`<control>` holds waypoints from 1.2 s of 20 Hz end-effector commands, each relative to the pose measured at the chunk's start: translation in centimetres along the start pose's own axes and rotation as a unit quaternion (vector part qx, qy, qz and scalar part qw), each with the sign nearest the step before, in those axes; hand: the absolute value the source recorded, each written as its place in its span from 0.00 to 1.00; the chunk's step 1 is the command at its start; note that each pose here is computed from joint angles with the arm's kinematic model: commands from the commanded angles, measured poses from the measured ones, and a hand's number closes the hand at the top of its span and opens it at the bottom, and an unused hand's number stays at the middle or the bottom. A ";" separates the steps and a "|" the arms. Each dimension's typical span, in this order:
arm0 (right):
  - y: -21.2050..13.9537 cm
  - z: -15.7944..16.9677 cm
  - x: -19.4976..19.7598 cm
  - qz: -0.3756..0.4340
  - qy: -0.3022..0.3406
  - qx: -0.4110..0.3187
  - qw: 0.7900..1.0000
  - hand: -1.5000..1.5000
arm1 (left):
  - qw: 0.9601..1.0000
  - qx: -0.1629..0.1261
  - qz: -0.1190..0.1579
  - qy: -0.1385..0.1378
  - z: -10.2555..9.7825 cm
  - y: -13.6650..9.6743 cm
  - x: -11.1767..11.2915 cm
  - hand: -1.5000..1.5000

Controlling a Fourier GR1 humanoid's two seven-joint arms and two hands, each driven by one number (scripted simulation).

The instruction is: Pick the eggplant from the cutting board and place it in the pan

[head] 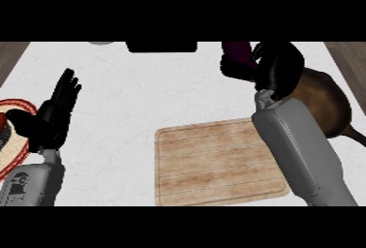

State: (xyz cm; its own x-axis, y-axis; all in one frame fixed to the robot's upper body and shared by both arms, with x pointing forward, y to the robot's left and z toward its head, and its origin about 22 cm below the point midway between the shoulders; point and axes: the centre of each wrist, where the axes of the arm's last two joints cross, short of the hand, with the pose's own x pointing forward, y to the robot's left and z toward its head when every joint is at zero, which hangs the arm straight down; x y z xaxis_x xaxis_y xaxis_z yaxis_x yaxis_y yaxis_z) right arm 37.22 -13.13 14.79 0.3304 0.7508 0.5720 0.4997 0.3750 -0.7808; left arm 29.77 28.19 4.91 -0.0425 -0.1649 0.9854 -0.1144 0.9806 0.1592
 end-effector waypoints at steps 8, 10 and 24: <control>-1.7 -9.3 -15.2 0.091 0.068 -0.081 0.990 1.00 | 1.000 -0.009 0.010 -0.006 0.7 -0.3 0.7 0.50; -0.7 -9.1 -19.5 0.106 0.076 -0.094 0.987 1.00 | 1.000 -0.011 0.004 -0.002 0.3 -1.0 0.4 0.50; -1.1 -12.1 -27.5 0.024 0.155 -0.044 0.987 0.00 | 0.999 -0.029 0.009 -0.011 0.1 -1.7 0.3 0.50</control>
State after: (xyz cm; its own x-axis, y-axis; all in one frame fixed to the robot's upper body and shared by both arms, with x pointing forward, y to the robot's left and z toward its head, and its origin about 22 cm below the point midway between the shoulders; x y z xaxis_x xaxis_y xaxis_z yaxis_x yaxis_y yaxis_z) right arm 37.75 -39.65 3.79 0.5653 0.6246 0.5388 0.5492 0.2024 -0.8108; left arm 30.32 26.27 5.71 -0.0670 -0.1500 0.9864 -0.0649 0.9872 0.1457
